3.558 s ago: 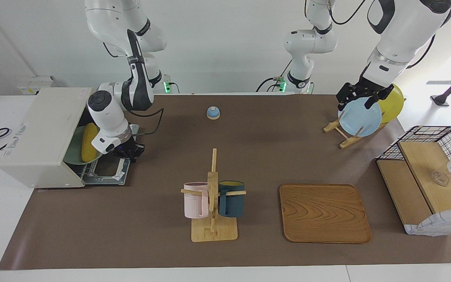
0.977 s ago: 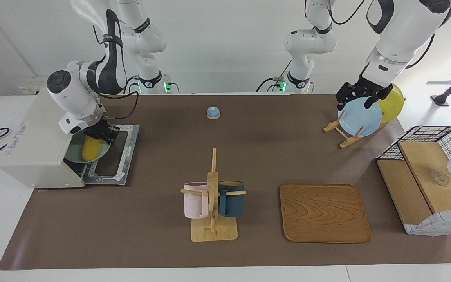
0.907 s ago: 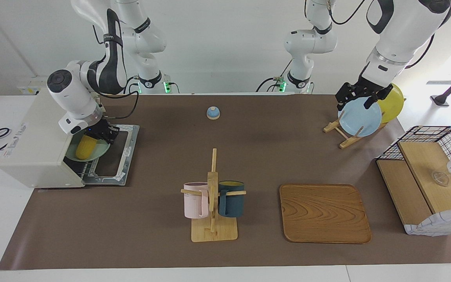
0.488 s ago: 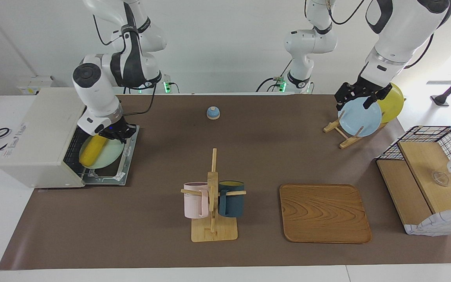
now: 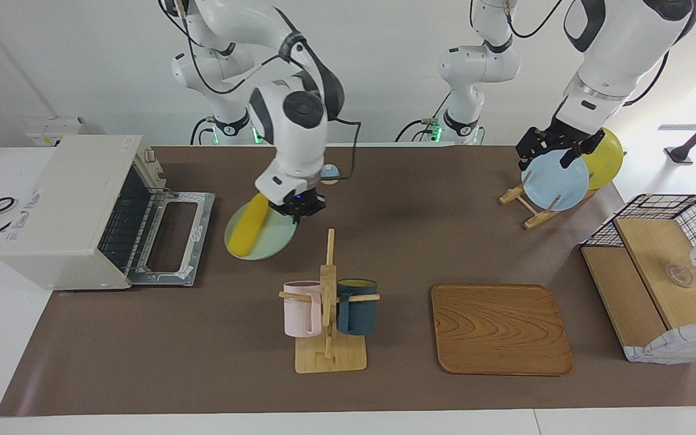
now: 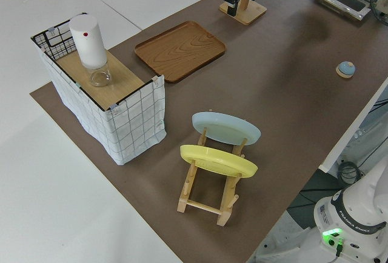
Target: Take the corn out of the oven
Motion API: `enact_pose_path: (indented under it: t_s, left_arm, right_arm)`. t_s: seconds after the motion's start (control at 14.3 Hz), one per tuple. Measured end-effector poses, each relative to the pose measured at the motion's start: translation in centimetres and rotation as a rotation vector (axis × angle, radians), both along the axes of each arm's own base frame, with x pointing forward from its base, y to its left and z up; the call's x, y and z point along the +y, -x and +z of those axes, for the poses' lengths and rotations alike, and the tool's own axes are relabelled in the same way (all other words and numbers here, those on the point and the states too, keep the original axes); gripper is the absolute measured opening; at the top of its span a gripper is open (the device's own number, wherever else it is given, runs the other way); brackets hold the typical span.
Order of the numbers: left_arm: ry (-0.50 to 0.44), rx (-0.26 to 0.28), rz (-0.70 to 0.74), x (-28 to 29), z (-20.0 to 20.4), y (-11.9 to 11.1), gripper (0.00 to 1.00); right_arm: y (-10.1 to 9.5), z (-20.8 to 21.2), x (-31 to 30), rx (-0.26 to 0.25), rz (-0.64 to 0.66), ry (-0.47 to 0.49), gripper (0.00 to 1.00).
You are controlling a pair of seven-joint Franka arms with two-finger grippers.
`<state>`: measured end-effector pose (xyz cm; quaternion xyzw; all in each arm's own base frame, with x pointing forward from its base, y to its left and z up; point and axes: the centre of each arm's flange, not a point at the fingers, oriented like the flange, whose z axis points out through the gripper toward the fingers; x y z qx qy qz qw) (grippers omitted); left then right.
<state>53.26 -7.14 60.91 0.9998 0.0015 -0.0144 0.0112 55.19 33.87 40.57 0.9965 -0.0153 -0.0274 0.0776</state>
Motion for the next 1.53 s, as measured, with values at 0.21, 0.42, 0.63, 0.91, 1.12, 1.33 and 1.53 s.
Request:
enact_pose_path:
  t_s: [0.21,0.42,0.63,0.91,1.12,1.33,1.53]
  left_arm:
    - [0.0,0.0,0.002,0.1,0.0,0.0,1.0]
    - [0.0,0.0,0.003,0.2,0.0,0.0,1.0]
    - [0.0,0.0,0.004,0.2,0.0,0.0,1.0]
    - [0.0,-0.001,0.005,0.3,0.0,0.0,1.0]
    - [0.0,-0.002,0.004,0.2,0.0,-0.1,1.0]
    - [0.0,-0.004,-0.004,-0.2,0.0,0.0,1.0]
    - [0.002,-0.002,-0.03,-1.7,-0.1,0.2,1.0]
  right_arm:
    - [1.6,-5.7,8.6,-0.032,-0.037,0.002,0.03]
    - [2.6,-6.5,11.0,-0.03,-0.074,-0.044,0.03]
    - [2.4,-6.3,11.1,-0.025,-0.135,-0.099,0.08]
    - [1.7,-5.8,10.7,-0.036,-0.151,-0.119,0.31]
    - [0.8,-5.0,9.2,-0.057,-0.112,-0.068,0.27]
    - [-1.6,-3.3,3.8,-0.03,-0.082,0.008,0.01]
    - [-3.7,-2.4,-3.6,0.023,-0.08,0.047,0.01]
